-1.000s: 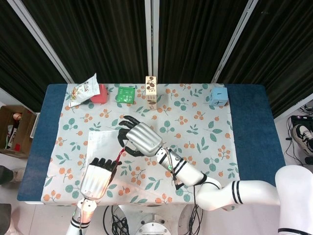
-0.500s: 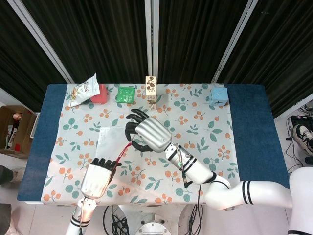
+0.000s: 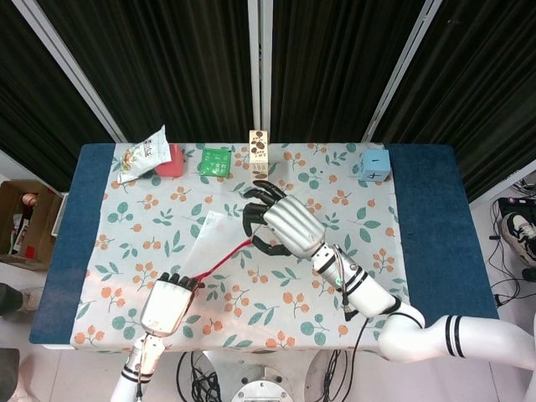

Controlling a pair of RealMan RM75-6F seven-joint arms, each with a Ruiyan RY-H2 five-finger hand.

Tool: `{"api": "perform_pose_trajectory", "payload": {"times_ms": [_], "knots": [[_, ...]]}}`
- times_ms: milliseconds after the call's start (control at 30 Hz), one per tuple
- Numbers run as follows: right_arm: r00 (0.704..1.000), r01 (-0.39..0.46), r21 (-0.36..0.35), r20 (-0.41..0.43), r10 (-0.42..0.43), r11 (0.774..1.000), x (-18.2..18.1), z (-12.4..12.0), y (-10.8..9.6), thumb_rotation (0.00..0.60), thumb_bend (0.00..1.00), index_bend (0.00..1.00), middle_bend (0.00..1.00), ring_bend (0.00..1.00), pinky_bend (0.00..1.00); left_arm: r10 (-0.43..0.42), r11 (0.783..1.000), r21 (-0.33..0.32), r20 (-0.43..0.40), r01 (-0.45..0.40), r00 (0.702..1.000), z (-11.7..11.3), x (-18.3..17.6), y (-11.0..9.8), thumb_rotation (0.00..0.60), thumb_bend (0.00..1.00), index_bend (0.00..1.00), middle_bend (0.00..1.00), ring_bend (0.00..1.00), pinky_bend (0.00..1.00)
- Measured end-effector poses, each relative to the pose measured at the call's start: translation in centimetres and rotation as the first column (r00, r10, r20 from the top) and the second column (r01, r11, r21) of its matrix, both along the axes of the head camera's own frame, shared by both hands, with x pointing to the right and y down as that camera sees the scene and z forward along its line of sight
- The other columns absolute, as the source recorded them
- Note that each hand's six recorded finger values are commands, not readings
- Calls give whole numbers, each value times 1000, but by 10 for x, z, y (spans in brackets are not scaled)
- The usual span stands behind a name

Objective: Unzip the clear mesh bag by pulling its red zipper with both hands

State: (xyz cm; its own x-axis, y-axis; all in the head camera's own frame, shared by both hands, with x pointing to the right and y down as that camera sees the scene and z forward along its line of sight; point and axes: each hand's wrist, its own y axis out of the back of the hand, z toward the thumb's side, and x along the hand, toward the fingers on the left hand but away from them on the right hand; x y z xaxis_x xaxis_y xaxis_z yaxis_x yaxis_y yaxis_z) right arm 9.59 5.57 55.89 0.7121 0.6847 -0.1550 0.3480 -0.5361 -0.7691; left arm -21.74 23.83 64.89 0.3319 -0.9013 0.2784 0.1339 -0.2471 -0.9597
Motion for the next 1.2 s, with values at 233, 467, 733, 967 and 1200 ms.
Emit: {"api": "perform_pose_trajectory", "payload": {"times_ms": [233,467,733,967,1200], "knots": [[1000,7,-9,-8,-7,1000,10,5,4,600,477,899,425,193,115,-46,994,-104,14,47,999,20,-14,1,600,397,793,702,663,710],[1000,-4,-6,-10,4,1000,19,5,3,600,477,900,426,193,116,-86,979,-184,30,90,996,35,-25,1,600,398,794,701,662,711],[1000,-27,4,-6,27,1000,33,1,1,600,477,901,429,198,117,-133,957,-255,45,140,990,48,-40,1,600,399,795,702,662,710],[999,-48,11,-9,48,999,47,-3,-2,600,477,902,431,200,121,-168,941,-288,54,176,984,54,-49,0,600,400,795,702,662,712],[998,-65,16,6,64,998,56,-9,-4,600,477,902,431,200,123,-184,929,-318,53,191,982,56,-53,2,600,400,794,702,662,712]]}}
